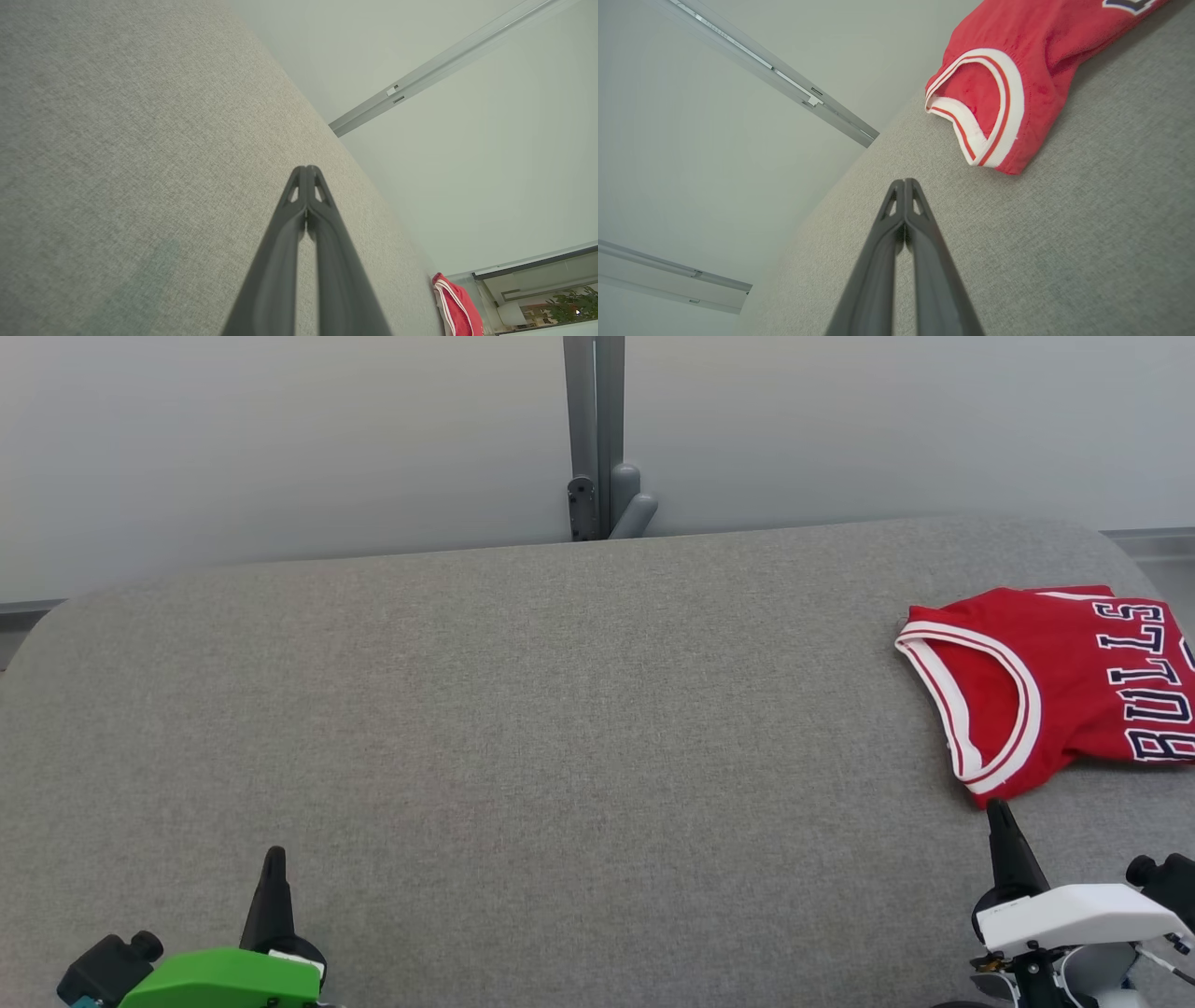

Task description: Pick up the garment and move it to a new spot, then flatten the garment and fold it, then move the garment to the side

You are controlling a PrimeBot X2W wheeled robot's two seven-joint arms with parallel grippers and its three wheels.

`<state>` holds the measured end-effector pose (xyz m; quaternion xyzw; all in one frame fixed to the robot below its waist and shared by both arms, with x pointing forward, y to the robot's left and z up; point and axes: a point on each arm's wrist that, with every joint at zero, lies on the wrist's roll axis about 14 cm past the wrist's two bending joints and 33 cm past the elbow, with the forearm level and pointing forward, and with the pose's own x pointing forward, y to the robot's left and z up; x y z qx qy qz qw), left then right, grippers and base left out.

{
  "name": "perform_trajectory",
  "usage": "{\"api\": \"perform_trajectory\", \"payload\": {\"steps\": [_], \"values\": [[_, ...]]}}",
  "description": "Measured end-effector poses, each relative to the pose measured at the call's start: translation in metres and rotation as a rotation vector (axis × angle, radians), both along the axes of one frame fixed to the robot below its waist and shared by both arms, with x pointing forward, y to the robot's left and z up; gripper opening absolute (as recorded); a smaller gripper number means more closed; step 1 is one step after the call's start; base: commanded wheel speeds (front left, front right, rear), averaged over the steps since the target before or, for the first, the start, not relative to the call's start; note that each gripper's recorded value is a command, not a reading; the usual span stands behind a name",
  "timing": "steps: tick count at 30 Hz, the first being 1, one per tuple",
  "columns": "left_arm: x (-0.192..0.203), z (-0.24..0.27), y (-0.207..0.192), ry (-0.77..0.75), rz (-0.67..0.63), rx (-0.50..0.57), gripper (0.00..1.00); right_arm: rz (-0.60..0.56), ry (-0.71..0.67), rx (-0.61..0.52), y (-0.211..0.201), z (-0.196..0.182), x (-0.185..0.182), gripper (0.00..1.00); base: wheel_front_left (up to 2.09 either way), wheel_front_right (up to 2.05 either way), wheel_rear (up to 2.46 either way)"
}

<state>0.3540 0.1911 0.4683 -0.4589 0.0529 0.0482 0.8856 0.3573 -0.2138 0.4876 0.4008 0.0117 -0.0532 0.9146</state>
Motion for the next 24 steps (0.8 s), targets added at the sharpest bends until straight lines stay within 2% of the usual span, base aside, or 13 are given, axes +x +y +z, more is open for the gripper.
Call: {"api": "perform_trajectory", "payload": {"steps": [24], "values": [[0.012, 0.013, 0.003, -0.037, 0.016, -0.236, 0.00, 0.008, -0.027, 0.286, 0.004, 0.007, 0.011, 0.00, 0.00, 0.00, 0.00]]}}
